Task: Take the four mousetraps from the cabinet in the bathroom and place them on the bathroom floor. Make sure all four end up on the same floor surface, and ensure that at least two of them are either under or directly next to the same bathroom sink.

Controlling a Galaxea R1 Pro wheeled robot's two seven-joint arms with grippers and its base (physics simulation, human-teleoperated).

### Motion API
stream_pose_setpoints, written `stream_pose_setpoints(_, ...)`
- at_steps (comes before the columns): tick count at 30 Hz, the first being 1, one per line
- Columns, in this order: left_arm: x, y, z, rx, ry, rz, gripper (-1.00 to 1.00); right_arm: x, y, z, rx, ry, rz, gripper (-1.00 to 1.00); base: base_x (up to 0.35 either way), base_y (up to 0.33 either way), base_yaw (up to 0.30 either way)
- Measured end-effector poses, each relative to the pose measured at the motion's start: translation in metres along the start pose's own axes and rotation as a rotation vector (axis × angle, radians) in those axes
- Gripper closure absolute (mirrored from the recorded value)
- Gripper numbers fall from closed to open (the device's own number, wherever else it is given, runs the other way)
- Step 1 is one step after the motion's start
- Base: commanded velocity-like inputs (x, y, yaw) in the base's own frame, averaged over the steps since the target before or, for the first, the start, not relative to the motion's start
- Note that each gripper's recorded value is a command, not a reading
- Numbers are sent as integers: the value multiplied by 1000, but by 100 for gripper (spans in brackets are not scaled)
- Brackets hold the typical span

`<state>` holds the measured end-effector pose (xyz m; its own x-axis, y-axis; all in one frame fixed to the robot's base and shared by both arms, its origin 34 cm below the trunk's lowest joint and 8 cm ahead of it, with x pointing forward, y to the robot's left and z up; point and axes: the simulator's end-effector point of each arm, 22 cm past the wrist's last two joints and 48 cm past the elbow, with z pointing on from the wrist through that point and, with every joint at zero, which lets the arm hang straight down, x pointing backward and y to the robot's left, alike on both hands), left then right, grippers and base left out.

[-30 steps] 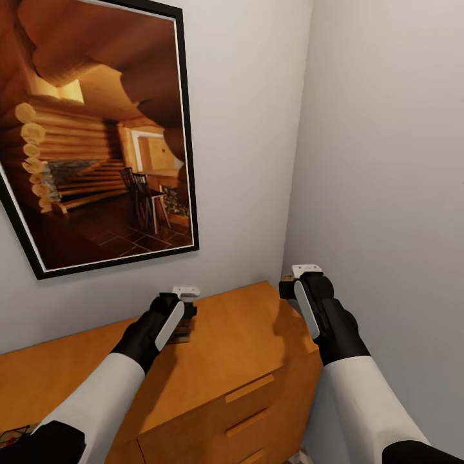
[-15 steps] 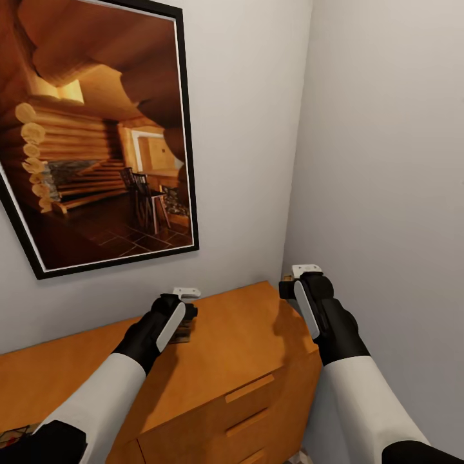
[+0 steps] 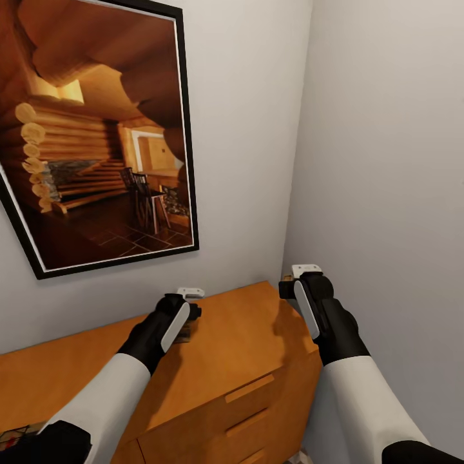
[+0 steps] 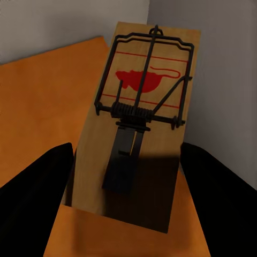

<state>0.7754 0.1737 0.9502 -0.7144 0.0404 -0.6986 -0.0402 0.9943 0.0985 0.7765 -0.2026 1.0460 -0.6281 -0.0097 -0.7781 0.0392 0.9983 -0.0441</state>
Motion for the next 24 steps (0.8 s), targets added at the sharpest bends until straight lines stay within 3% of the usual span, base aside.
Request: stream_pose_setpoints(24,1,-3,-1,-2,4,5,-100,0,0,0,0,-1,0,100,0,0,0)
